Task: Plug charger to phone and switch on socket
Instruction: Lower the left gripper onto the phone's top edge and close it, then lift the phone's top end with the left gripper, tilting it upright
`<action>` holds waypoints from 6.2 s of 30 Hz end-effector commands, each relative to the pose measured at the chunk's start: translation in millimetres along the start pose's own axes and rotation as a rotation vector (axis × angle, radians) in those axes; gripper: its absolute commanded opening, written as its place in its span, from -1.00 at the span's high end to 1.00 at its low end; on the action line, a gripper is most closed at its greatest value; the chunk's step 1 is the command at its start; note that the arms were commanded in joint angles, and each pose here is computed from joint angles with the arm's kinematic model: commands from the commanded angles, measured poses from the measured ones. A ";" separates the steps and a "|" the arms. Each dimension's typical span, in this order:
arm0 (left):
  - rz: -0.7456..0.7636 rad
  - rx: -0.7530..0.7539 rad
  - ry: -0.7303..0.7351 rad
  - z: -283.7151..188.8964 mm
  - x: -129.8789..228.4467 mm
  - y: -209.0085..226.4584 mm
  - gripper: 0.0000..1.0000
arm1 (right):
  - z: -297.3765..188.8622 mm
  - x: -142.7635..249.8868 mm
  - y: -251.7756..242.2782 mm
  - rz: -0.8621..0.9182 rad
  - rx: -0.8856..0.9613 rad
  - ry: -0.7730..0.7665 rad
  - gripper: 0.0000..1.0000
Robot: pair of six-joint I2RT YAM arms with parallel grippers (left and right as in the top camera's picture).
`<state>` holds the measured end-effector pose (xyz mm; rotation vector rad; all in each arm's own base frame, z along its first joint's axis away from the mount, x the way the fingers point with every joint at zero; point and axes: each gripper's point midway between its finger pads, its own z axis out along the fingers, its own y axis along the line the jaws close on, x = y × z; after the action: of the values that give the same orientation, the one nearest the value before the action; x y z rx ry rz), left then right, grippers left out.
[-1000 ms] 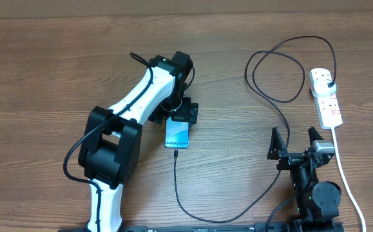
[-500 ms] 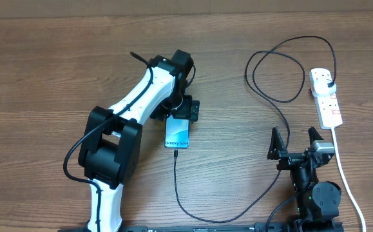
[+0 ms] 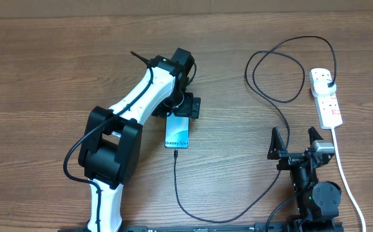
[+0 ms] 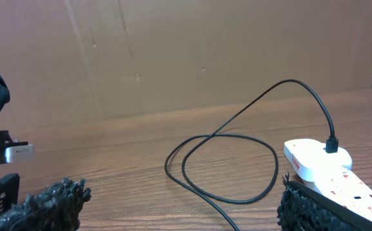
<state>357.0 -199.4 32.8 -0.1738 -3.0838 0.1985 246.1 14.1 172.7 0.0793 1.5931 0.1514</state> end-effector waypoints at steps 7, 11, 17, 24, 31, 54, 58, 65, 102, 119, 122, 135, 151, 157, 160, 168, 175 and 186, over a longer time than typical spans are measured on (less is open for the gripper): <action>-0.012 -0.087 0.009 7.8 7.4 3.2 -0.81 | 0.0 1.3 -1.6 0.000 0.008 -0.006 -1.00; -0.033 -0.137 0.017 7.7 11.7 10.5 -0.85 | 0.0 1.3 -1.5 0.000 0.007 -0.006 -1.00; -0.038 -0.141 0.027 18.1 16.9 14.0 -0.93 | 0.0 1.2 -1.5 0.000 0.007 -0.006 -1.00; -0.060 -0.123 0.029 45.1 25.5 18.1 -0.99 | 0.0 1.3 -1.6 0.000 0.008 -0.006 -1.00; -0.059 -0.116 0.012 60.2 27.5 21.1 -0.99 | 0.0 1.3 -1.6 0.000 0.008 -0.006 -1.00; -0.068 -0.092 0.018 73.1 33.6 24.0 -0.50 | 0.0 1.3 -1.6 0.000 0.008 -0.006 -1.00; -0.143 -0.097 0.014 71.4 29.7 35.6 -0.52 | 0.0 1.3 -1.6 0.000 0.008 -0.006 -1.00; -0.148 -0.089 0.062 70.2 39.0 39.8 -0.83 | 0.0 1.3 -1.6 0.000 0.008 -0.006 -0.99; -0.136 -0.091 0.063 71.1 40.9 34.8 -0.88 | 0.0 1.4 -0.9 0.000 0.005 -0.005 -1.00; -0.129 -0.063 0.000 71.0 24.3 29.6 -0.87 | 0.0 1.5 -1.1 0.000 0.005 -0.005 -1.00; -0.105 -0.063 0.003 70.9 24.7 29.7 -0.86 | 0.0 1.5 -1.1 0.000 0.005 -0.005 -1.00; -0.104 -0.063 0.002 70.9 24.5 29.7 -0.65 | 0.0 1.7 -1.1 0.000 0.006 -0.004 -1.00; -0.027 -0.067 0.015 61.5 22.5 27.6 -0.26 | 0.0 1.6 -2.2 0.000 0.010 -0.005 -1.00; -0.027 -0.066 0.014 61.5 22.2 27.5 -0.27 | -0.1 0.7 -8.9 0.000 0.036 -0.008 -1.00; -0.027 -0.067 0.013 61.6 22.1 27.6 -0.29 | -0.1 0.7 -8.8 0.000 0.036 -0.008 -1.00; -0.027 -0.069 0.021 62.0 24.2 28.0 -0.50 | -0.1 0.7 -8.6 0.000 0.035 -0.008 -1.00; -0.029 -0.077 0.040 63.0 29.7 30.0 -0.88 | -0.1 0.7 -8.6 0.000 0.035 -0.008 -1.00; -0.067 -0.088 0.067 69.5 40.4 34.6 -0.54 | -0.1 0.7 -8.6 0.000 0.035 -0.008 -1.00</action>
<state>350.3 -174.9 -1.7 -0.1145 -3.1754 0.0540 246.4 7.7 172.6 0.0999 1.5918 0.1311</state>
